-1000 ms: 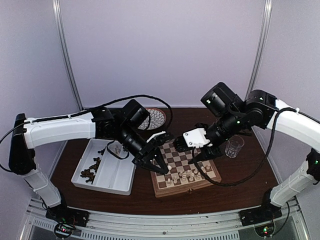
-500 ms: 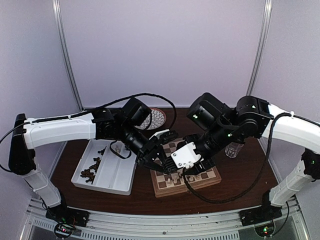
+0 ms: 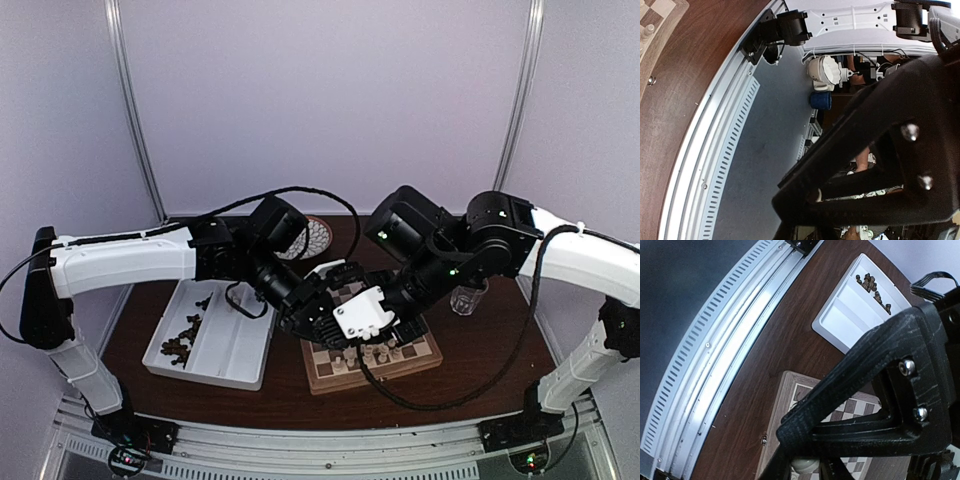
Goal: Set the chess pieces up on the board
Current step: Pass from the left arm to the right, then pass from the right arm to the left
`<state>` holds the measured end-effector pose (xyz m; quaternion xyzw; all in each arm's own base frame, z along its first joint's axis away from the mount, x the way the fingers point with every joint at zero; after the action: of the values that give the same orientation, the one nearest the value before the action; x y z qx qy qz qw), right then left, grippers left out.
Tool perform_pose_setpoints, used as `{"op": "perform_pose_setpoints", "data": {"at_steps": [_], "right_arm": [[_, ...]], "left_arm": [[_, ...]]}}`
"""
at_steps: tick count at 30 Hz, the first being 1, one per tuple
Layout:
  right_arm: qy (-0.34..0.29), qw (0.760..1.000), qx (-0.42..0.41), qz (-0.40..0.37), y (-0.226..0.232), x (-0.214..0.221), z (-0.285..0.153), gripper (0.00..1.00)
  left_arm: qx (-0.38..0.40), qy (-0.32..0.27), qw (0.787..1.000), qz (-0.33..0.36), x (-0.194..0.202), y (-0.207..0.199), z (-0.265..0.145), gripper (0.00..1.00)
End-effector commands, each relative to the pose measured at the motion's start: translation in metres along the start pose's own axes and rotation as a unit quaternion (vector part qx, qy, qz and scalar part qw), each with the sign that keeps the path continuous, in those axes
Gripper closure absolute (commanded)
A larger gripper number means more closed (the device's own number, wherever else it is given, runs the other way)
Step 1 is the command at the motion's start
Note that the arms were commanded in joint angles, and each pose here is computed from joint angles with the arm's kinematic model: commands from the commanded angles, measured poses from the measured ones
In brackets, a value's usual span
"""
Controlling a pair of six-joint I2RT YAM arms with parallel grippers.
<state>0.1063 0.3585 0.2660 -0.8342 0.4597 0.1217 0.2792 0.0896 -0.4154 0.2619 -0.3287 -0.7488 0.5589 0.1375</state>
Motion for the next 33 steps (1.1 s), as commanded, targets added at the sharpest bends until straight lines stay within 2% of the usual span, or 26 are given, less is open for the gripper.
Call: {"op": "perform_pose_setpoints", "data": {"at_steps": [1,3,5,9,13,15,18,24,33], "right_arm": [[-0.006,1.0,0.005,0.001,-0.002,-0.006,-0.005,0.83],[0.0,1.0,0.007,0.002,-0.002,-0.003,-0.003,0.89],[0.01,1.0,0.014,0.012,-0.003,0.003,0.0,0.91],[-0.009,0.998,0.018,0.061,-0.007,0.015,-0.001,0.93],[-0.071,0.983,0.018,0.168,-0.025,0.023,-0.014,0.93],[-0.108,0.969,0.016,0.221,-0.035,0.028,-0.021,0.93],[-0.142,0.95,0.012,0.279,-0.046,0.038,-0.024,0.91],[-0.159,0.942,-0.002,0.295,-0.046,0.035,-0.025,0.89],[-0.159,0.942,-0.007,0.295,-0.046,0.034,-0.024,0.88]], "left_arm": [[0.019,-0.004,0.999,0.031,-0.008,-0.016,0.0,0.93],[0.014,-0.008,0.999,0.034,-0.009,-0.016,-0.001,0.89],[-0.012,-0.02,0.999,0.038,-0.011,-0.013,-0.004,0.78],[-0.122,-0.084,0.986,0.079,-0.021,-0.006,-0.029,0.66],[-0.243,-0.204,0.938,0.141,-0.032,-0.004,-0.069,0.62],[-0.273,-0.249,0.908,0.196,-0.032,-0.012,-0.073,0.59],[-0.286,-0.292,0.886,0.221,-0.036,-0.01,-0.068,0.58],[-0.289,-0.302,0.884,0.21,-0.054,0.003,-0.053,0.57],[-0.262,-0.29,0.897,0.207,-0.07,-0.004,-0.037,0.69]]}}
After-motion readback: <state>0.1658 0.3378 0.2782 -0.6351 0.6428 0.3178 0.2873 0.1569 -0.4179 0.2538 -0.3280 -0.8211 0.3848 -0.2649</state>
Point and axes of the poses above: each gripper's point midway between its finger pads, its own z axis out along the fingers, its own y axis along the line the jaws close on, x = y × z, the point moved 1 cm from there along -z, back along the fingers, and after that the axes turned 1 degree about z, right-handed, at the moved point
